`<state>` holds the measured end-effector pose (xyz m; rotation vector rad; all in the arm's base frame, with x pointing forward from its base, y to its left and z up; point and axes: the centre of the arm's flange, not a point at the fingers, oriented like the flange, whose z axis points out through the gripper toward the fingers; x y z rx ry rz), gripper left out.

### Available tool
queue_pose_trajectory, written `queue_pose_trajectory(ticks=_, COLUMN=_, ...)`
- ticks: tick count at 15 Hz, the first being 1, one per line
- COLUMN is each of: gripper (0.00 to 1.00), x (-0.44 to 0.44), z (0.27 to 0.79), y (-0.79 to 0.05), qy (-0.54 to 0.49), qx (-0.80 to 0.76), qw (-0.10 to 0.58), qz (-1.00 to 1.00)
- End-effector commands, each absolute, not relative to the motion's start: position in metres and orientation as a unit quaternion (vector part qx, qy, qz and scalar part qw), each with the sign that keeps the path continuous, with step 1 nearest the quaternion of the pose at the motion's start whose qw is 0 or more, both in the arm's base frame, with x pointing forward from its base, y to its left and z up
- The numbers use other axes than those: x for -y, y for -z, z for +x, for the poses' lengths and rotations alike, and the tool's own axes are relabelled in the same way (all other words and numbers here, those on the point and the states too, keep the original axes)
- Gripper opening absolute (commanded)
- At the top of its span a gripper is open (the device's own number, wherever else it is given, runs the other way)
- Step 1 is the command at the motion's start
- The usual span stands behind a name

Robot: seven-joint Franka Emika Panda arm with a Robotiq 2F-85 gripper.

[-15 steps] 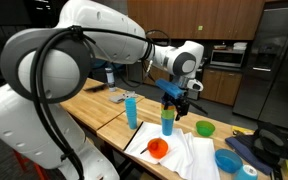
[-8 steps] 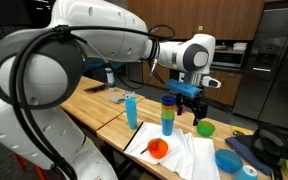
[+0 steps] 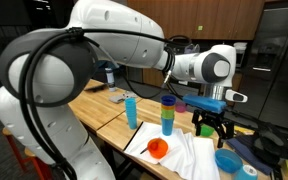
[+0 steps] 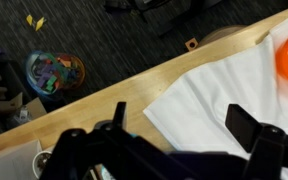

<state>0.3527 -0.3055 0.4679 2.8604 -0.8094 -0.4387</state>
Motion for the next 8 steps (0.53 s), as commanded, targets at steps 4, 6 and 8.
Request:
queue_pose_trajectory(ticks=4, gripper=1.00, x=0.371, z=0.332, y=-0.449, qy=0.173, qx=0.313, qw=0.055, qz=0.932)
queue_pose_trajectory(ticks=6, gripper=1.00, x=0.361, z=0.328, y=-0.446, qy=0.172, qx=0.312, qw=0.056, qz=0.933)
queue_pose_trajectory(ticks=8, gripper=1.00, x=0.363, z=0.327, y=-0.442, qy=0.176, qx=0.313, qw=0.055, qz=0.932)
